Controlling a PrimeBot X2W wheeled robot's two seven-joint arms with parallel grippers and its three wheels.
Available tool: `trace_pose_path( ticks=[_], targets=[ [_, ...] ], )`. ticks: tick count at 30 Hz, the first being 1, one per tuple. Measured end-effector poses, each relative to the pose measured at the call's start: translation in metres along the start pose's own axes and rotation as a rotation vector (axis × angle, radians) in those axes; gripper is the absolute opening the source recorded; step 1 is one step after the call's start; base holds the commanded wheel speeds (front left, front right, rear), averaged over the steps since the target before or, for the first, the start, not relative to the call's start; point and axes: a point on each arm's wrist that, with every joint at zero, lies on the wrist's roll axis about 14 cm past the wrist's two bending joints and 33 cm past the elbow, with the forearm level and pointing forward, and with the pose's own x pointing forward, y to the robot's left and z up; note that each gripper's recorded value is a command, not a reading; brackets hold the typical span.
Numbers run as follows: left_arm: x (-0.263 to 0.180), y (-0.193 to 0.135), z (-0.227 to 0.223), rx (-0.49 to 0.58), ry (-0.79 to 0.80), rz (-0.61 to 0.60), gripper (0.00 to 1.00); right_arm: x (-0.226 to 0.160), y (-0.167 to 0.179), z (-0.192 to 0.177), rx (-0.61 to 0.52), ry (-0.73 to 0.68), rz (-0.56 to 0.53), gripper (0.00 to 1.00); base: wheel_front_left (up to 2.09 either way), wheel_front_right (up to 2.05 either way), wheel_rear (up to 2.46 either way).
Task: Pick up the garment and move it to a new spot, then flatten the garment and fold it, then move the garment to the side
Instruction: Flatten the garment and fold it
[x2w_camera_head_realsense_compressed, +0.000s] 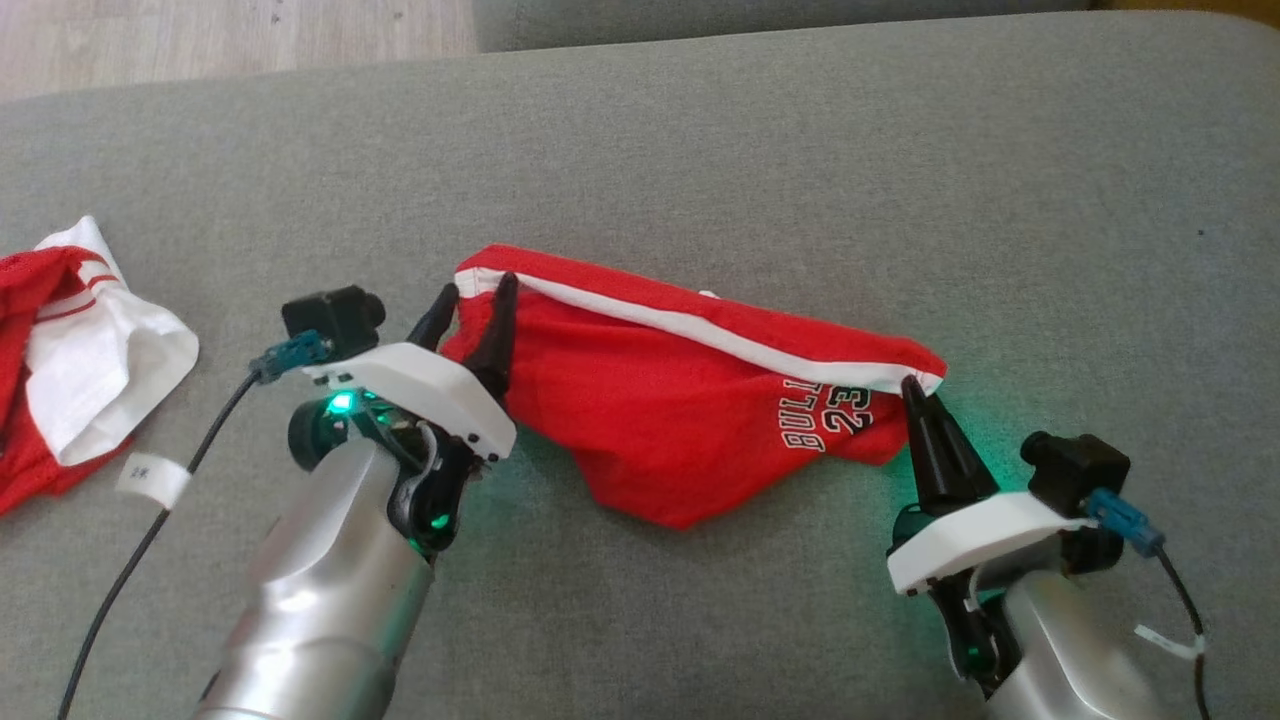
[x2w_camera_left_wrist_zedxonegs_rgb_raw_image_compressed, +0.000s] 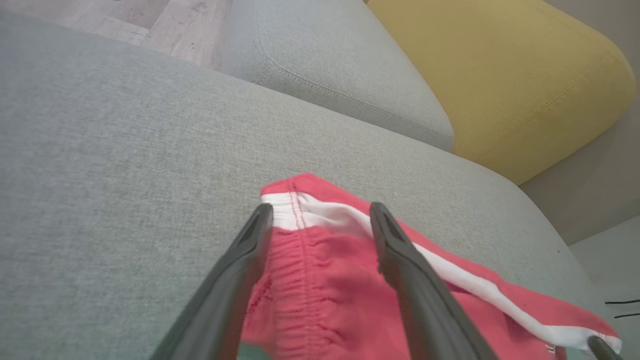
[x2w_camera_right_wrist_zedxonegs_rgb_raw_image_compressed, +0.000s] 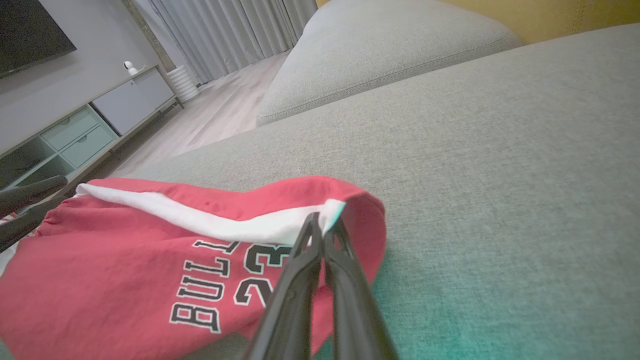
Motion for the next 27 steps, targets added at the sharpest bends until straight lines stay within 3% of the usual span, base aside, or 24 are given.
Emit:
trace_pose_path(
  ticks=[25,26,27],
  targets=[
    [0.013,0.007,-0.009,-0.054,0.055,-0.008,1.0,0.005,0.003,-0.004,-0.002,0.014,0.016,0.0,0.0,0.0,0.0],
    [0.013,0.007,-0.009,-0.055,0.056,-0.01,0.86,0.005,0.003,-0.005,-0.002,0.015,0.016,0.0,0.0,0.0,0.0],
    [0.014,0.006,-0.011,-0.054,0.062,-0.013,0.43,0.005,0.003,-0.005,-0.001,0.016,0.015,0.0,0.0,0.0,0.0]
  ],
)
